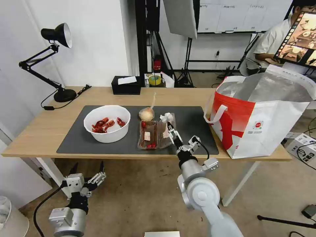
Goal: Pick up the trash from the table and place it into the takeout bag.
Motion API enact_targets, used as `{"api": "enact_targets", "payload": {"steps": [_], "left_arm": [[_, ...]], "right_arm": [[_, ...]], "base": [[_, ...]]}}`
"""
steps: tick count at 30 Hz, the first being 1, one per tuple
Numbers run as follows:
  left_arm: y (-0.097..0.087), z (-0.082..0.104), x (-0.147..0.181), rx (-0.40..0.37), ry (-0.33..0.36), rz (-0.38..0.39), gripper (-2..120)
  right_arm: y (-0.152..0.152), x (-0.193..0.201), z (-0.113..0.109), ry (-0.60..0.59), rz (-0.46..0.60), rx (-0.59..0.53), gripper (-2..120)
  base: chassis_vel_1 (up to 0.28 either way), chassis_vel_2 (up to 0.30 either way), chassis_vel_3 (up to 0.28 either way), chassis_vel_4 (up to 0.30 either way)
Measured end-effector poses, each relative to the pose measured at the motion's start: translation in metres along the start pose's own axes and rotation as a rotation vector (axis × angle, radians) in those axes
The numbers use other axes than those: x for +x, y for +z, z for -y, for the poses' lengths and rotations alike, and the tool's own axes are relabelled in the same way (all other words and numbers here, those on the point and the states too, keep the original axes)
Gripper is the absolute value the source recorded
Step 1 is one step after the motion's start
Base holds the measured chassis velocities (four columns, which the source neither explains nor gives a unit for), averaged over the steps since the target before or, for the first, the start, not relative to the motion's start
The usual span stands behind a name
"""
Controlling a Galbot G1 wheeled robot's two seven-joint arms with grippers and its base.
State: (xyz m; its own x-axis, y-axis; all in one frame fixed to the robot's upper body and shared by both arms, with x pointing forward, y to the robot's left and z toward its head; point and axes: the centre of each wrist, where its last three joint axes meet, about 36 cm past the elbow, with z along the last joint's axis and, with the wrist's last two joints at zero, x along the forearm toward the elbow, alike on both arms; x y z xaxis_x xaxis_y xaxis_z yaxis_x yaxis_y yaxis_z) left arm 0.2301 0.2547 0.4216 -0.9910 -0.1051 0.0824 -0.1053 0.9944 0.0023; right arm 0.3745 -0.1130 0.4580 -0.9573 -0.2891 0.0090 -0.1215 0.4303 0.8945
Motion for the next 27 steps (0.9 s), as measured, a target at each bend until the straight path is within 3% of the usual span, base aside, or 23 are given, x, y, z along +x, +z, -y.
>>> {"api": "enact_targets", "payload": {"steps": [10, 20, 27], "left_arm": [[0.0, 0.0, 0.001, -0.003, -0.002, -0.003, 100], [0.001, 0.001, 0.003, -0.004, -0.007, -0.006, 100], [0.001, 0.001, 0.003, -0.004, -0.008, -0.007, 100]], "right_arm": [[-0.009, -0.019, -0.015, -0.066, -0.162, -0.048, 100], [-0.02, -0.05, -0.023, 0.009, -0.409, 0.013, 100], [-0.03, -0.062, -0.024, 0.019, -0.414, 0.069, 100]], "base": [[0.0, 0.0, 0.0, 0.0], [0.0, 0.0, 0.0, 0.0], [0.0, 0.0, 0.0, 0.0]]}}
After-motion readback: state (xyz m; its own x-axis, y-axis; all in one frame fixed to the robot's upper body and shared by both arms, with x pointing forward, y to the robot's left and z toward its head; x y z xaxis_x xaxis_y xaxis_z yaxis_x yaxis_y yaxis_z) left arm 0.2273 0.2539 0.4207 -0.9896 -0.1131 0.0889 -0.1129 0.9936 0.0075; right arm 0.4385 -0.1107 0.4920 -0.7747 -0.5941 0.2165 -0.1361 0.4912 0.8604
